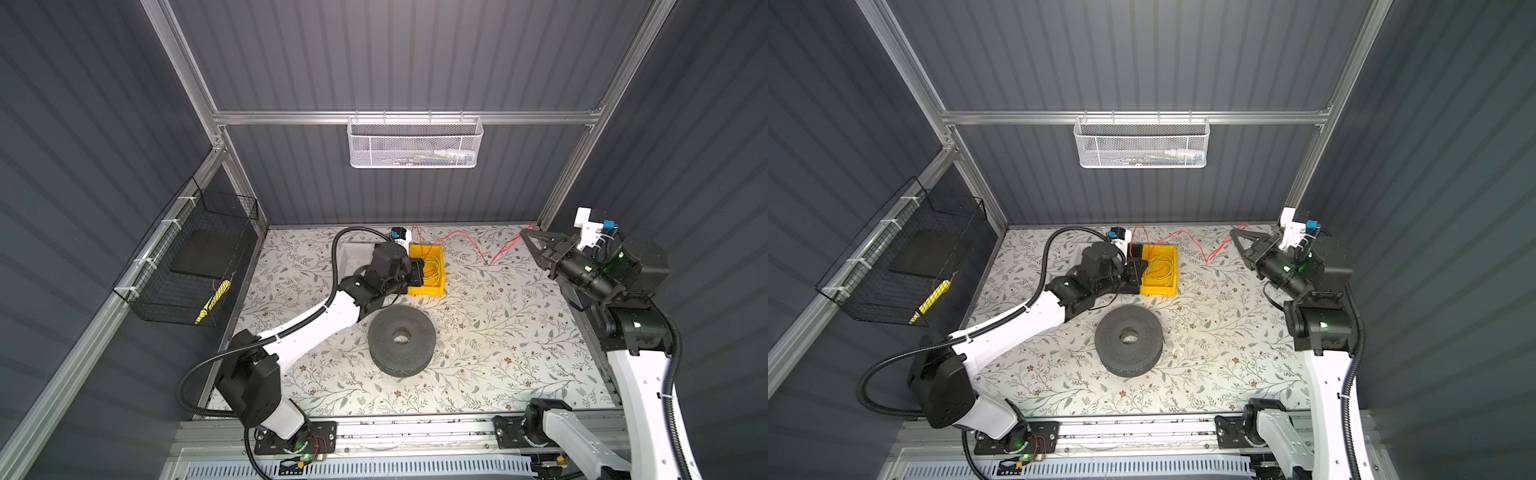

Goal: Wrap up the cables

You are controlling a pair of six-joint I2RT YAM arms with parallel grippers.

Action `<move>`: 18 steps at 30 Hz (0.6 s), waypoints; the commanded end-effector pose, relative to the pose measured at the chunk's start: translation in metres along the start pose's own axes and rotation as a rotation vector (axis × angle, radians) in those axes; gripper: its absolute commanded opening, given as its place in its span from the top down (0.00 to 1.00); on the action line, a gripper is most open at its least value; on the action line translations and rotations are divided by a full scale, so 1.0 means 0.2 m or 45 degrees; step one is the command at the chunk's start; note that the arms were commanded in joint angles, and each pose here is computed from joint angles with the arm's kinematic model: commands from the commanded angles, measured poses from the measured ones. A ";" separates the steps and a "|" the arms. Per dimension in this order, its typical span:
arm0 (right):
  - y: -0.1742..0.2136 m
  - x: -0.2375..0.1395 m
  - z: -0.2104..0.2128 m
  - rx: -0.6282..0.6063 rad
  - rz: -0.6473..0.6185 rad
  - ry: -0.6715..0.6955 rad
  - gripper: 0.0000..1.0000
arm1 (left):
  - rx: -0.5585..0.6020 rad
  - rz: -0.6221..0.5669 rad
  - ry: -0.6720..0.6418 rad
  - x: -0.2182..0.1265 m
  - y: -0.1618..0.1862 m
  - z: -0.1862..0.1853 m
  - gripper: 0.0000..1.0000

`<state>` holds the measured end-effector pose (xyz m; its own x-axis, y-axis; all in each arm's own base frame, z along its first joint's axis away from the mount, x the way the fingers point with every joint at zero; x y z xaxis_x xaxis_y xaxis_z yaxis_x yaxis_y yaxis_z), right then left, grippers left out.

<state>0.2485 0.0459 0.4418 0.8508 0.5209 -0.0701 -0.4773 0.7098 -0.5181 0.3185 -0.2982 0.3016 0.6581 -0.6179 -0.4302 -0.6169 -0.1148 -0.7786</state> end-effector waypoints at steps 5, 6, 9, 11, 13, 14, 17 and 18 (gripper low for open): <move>-0.09 -0.08 -0.49 -0.495 -0.119 0.700 1.00 | -0.030 0.256 -0.165 -0.52 -0.28 0.31 1.00; -0.09 -0.08 -0.57 -0.523 -0.117 0.785 1.00 | -0.077 0.255 -0.015 -0.56 -0.32 0.28 1.00; -0.06 -0.03 -0.83 -0.411 -0.093 0.871 1.00 | -0.141 0.286 0.381 -0.66 -0.42 0.12 1.00; -0.04 0.03 -0.94 -0.249 -0.069 0.826 1.00 | -0.130 0.282 0.486 -0.72 -0.47 0.04 1.00; -0.03 0.09 -1.01 -0.197 -0.040 0.817 1.00 | -0.132 0.254 0.666 -0.77 -0.50 -0.04 1.00; -0.02 0.13 -1.11 -0.179 -0.016 0.863 1.00 | -0.150 0.225 0.794 -0.80 -0.53 -0.08 1.00; 0.04 0.16 -1.27 -0.156 0.093 0.928 1.00 | -0.230 0.163 0.975 -0.86 -0.56 -0.14 1.00; 0.07 0.18 -1.28 -0.147 0.121 0.901 1.00 | -0.260 0.162 0.987 -0.85 -0.55 -0.13 1.00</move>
<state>0.3233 -0.0439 0.2175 0.7505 0.1253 -0.6489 -0.5681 0.6239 -0.5366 0.2827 -0.1999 0.4407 0.2763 -0.9435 -0.1830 -0.7799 -0.1088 -0.6164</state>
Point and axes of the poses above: each gripper's point midway between its finger pads, its own x axis out along the fingers, its own z axis along the line the jaws close on, y = z × x, the point moved 5 cm from there along -x, back along the fingers
